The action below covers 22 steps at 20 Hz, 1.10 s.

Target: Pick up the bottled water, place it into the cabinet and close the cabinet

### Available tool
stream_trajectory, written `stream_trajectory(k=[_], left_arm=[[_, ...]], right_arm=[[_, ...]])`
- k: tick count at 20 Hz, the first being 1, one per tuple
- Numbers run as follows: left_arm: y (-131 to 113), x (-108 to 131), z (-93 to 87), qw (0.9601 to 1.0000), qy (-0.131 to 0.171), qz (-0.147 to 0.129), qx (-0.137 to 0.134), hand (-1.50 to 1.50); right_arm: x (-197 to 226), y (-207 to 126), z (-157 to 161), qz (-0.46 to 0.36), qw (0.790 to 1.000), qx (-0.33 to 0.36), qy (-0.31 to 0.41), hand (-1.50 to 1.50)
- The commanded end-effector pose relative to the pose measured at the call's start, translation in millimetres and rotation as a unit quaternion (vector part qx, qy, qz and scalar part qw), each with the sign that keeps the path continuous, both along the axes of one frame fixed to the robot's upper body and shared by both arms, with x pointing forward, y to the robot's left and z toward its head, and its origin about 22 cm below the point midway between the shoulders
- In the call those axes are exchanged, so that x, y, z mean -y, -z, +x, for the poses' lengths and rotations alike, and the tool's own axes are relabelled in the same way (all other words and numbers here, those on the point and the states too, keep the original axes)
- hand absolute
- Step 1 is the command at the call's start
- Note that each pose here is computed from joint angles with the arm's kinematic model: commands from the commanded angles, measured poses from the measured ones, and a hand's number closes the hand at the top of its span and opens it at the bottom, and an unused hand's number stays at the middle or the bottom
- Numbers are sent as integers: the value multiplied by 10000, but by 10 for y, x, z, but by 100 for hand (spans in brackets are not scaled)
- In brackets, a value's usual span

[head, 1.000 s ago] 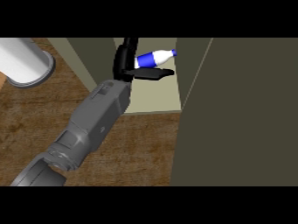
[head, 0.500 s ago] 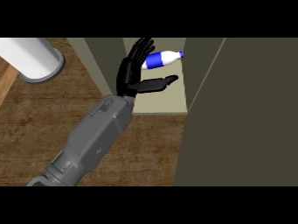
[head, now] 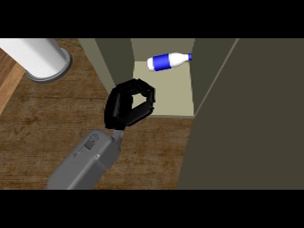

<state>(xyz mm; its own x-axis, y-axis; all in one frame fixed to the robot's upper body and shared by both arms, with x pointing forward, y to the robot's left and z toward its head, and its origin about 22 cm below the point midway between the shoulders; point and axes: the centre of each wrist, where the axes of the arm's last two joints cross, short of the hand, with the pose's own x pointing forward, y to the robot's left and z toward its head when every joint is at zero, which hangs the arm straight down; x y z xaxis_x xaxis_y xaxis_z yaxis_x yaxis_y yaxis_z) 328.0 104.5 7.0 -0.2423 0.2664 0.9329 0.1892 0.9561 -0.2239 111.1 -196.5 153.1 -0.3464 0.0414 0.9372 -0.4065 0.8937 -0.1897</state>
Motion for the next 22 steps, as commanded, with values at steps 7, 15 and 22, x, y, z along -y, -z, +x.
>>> stream_trajectory(k=[7,15,22], left_arm=[[5,-554,-888,9998,-173,47,72,150],[3,-1017,-1338,9988,-481,68,44,150],[-37,-1456,-1499,9979,-622,-100,150,150]], right_arm=[[-200,-199,-194,-162,9945,-460,-931,150],[-741,-197,-191,-54,9884,-527,-1425,150],[-1230,-268,4,-178,9800,-552,-1904,150]])
